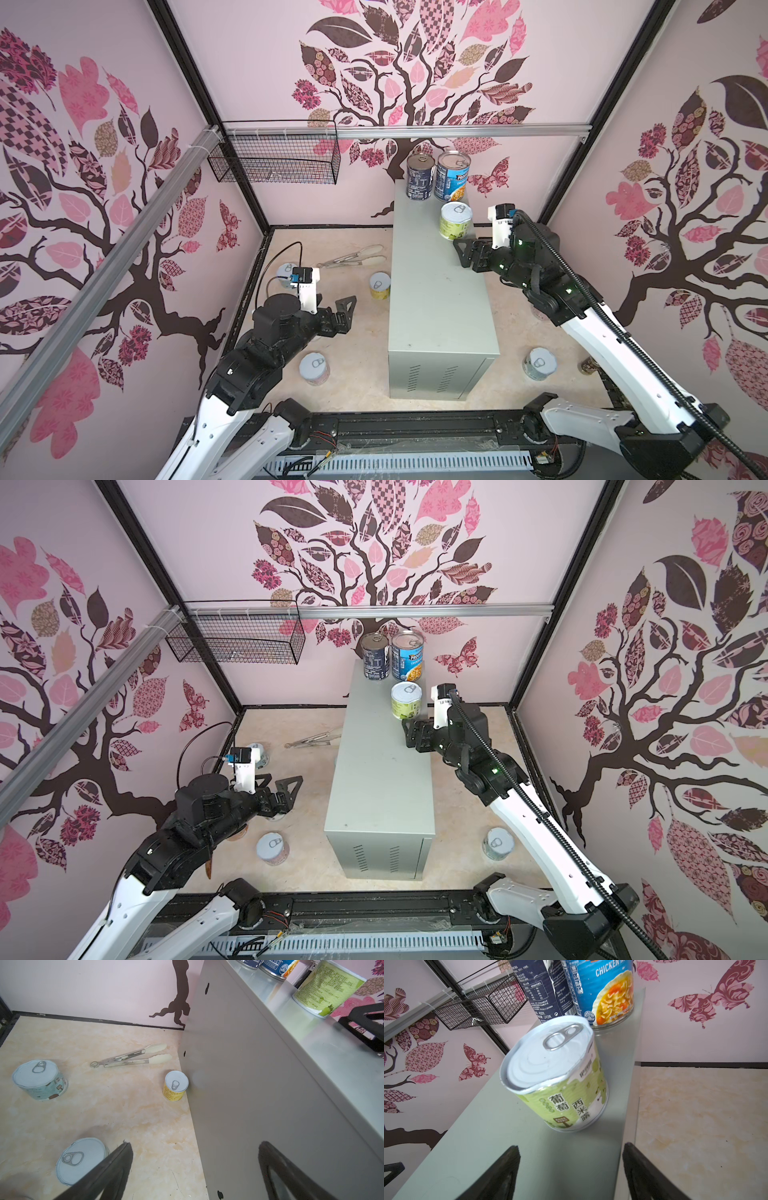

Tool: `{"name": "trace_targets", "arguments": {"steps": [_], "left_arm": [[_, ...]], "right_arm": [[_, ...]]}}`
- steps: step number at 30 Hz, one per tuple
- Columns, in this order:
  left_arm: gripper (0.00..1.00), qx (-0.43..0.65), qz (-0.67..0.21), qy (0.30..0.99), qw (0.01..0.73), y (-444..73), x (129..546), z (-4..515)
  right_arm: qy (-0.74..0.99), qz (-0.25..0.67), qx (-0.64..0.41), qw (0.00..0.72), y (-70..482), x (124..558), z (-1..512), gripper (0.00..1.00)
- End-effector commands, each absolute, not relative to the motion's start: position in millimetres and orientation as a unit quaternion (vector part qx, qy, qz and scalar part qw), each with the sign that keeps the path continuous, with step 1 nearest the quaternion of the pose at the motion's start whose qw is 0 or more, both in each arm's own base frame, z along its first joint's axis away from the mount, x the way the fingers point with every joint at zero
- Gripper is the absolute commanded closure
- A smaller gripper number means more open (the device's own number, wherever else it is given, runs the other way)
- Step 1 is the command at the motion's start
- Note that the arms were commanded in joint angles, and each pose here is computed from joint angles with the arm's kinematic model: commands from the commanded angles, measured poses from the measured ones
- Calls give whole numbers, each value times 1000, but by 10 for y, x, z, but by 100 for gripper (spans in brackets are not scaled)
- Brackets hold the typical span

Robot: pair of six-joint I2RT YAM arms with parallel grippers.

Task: Place and organize the canned foods onto the counter
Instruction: 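Open the right gripper and draw it back from the green-labelled can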

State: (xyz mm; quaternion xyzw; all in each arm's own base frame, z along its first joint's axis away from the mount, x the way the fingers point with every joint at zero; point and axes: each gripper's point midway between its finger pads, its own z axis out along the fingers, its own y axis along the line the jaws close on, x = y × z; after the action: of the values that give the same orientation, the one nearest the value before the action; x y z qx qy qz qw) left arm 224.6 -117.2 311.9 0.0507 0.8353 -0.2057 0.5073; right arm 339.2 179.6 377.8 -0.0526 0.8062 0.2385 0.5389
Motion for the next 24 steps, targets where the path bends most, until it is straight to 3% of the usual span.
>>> {"name": "trace_targets", "arguments": {"steps": [1, 7, 24], "left_arm": [[2, 56, -206, 833, 510, -1206, 2283, 3068], [2, 59, -206, 835, 507, -1226, 2302, 3023], [2, 63, -207, 839, 499, -1270, 2335, 2913]], "right_arm": [[801, 234, -49, 549, 1844, 3513, 3812, 19], [805, 217, -42, 550, 1853, 3656, 3768, 27], [816, 185, -36, 546, 1926, 3974, 3668, 32]]}}
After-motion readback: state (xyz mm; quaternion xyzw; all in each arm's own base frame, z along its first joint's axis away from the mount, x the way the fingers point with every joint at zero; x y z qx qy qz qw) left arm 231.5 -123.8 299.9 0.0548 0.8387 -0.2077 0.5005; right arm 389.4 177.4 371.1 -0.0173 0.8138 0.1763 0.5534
